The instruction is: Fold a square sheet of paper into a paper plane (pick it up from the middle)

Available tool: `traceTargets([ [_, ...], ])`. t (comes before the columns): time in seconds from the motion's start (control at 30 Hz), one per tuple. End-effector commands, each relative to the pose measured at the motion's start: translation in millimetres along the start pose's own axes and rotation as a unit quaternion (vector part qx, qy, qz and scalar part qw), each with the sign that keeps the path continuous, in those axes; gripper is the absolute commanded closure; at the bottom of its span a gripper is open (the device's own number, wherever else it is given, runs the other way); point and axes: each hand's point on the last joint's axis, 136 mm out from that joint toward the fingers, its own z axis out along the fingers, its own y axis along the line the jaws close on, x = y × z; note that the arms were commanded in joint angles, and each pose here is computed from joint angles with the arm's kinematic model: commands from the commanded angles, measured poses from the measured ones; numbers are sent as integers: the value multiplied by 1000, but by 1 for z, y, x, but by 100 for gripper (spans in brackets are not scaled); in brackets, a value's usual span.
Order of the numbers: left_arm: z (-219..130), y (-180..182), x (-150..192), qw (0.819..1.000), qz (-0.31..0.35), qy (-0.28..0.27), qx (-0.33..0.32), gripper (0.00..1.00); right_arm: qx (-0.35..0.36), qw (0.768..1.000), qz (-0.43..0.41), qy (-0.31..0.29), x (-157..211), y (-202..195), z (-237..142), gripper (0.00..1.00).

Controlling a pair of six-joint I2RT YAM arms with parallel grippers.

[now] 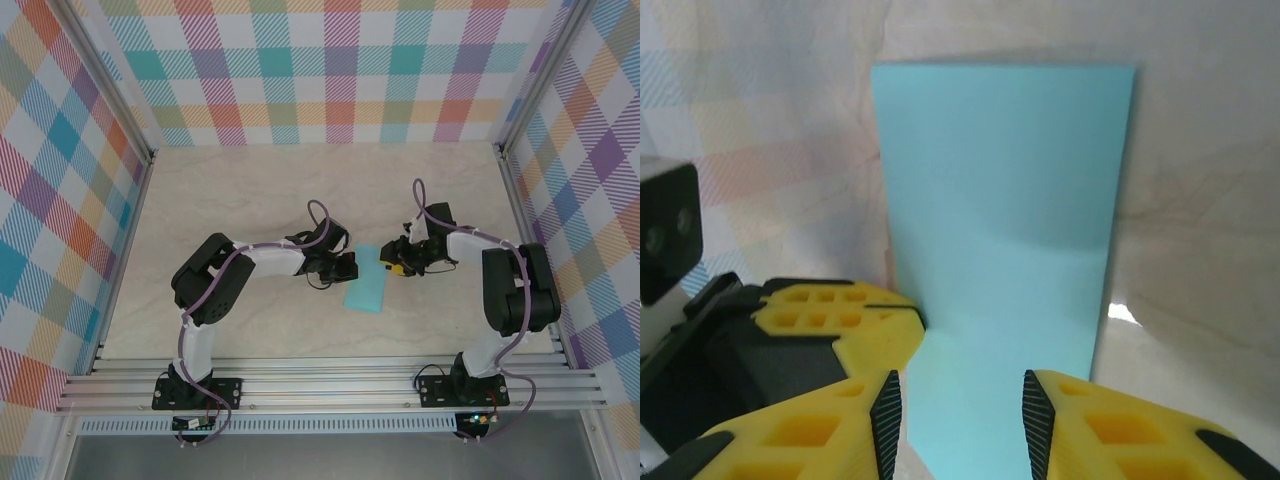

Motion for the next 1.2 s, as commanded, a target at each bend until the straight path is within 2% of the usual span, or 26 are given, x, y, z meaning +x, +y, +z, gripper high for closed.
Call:
traceTargets([
  [0.0,8,30,29,997,-13,44,-55,100,-9,1000,5,25,17,-3,9,60],
  [0.13,8,30,29,997,-13,45,-55,100,-11,999,11,44,29,-10,17,60],
  [0.33,8,29,29,997,-12,45,-54,100,35,998,14,40,35,-23,12,60],
  [0.6,7,30,30,997,-12,45,-53,100,-16,999,-13,31,45,11,0,59],
  [0.97,7,29,30,998,-11,45,-53,100,18,997,19,66,64,-26,28,59],
  [1.17,5,29,30,998,-11,44,-53,100,-5,998,-2,56,69,-7,11,59],
])
